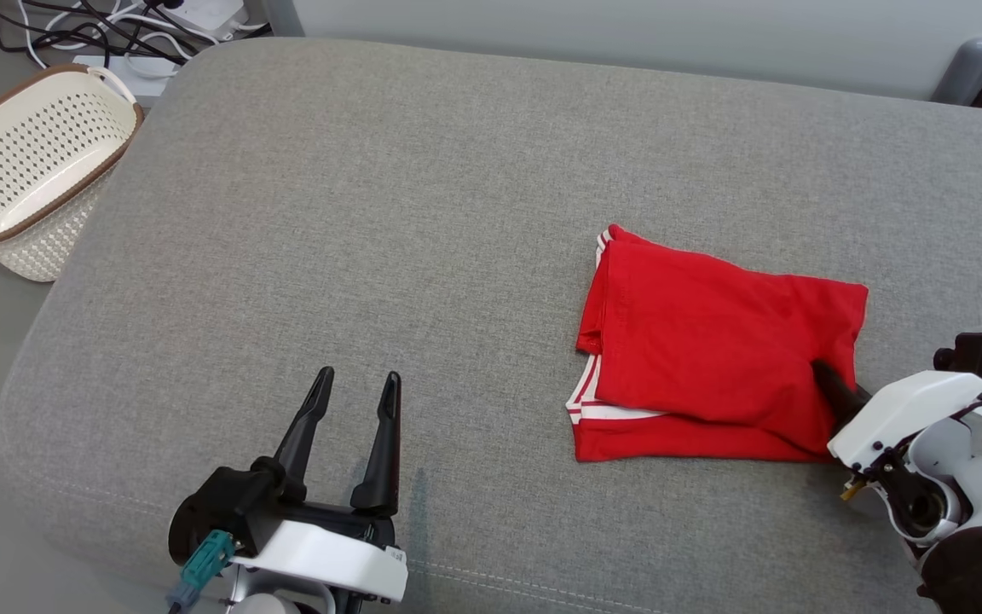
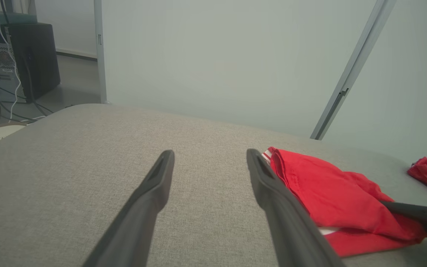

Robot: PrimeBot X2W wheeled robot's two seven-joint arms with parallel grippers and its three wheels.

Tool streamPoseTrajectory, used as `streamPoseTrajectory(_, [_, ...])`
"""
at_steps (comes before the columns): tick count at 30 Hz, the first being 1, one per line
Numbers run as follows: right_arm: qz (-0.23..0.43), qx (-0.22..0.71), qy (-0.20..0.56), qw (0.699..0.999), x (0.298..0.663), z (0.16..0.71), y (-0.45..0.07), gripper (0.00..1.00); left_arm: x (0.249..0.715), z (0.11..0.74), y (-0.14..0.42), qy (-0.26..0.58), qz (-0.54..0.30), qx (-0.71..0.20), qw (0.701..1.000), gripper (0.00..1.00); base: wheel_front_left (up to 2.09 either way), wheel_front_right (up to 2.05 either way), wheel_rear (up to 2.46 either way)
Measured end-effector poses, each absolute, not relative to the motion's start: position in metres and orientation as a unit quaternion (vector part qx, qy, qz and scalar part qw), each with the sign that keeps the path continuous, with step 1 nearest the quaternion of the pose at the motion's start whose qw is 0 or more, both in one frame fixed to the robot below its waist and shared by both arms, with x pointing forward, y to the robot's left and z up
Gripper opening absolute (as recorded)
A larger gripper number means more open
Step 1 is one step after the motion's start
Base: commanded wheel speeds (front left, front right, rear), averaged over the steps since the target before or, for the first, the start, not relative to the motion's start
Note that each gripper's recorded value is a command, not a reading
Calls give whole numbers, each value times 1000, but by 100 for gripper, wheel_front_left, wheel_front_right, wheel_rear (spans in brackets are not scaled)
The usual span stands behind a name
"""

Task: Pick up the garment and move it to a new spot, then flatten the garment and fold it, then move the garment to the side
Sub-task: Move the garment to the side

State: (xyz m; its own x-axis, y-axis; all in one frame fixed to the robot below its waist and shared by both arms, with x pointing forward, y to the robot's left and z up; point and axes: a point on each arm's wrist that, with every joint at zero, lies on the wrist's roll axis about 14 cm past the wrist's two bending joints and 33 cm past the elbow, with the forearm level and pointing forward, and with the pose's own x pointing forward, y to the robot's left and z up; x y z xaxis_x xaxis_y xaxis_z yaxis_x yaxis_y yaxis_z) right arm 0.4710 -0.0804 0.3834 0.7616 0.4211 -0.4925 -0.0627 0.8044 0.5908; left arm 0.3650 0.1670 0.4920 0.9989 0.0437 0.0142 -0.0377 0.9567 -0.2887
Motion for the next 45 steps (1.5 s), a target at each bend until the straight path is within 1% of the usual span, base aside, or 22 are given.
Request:
streamPoseTrajectory(3, [138,271,298,905,473,387,-80,0,365,492,167,-11,21,-146,989,100,0,0,0])
streamPoseTrajectory(9, [141,207,187,950,494,423,-101,0,372,492,158,-10,8,-147,989,100,0,0,0])
streamPoseTrajectory(14, [130,169,129,968,498,445,-127,0,385,494,138,-11,-28,-148,989,100,0,0,0])
streamPoseTrajectory(15, [120,158,112,974,498,453,-141,0,392,497,126,-16,-49,-146,988,100,0,0,0])
streamPoseTrajectory(22, [51,135,55,988,485,482,-206,0,414,500,80,-19,-124,-141,982,100,0,0,0])
streamPoseTrajectory(24, [27,135,46,989,476,485,-223,0,419,500,64,-18,-145,-143,979,100,0,0,0])
streamPoseTrajectory(31, [-49,132,56,988,429,470,-269,0,427,497,8,-11,-225,-149,963,100,0,0,0])
streamPoseTrajectory(37, [-93,124,55,986,405,470,-300,0,427,491,-28,0,-274,-155,949,100,0,0,0])
streamPoseTrajectory(39, [-97,114,60,987,404,468,-305,0,429,490,-34,0,-282,-153,947,100,0,0,0])
streamPoseTrajectory(41, [-88,97,60,990,412,472,-304,0,432,488,-37,1,-285,-153,946,100,0,0,0])
streamPoseTrajectory(45, [-56,67,31,996,446,500,-297,0,434,480,-32,9,-281,-152,948,100,0,0,0])
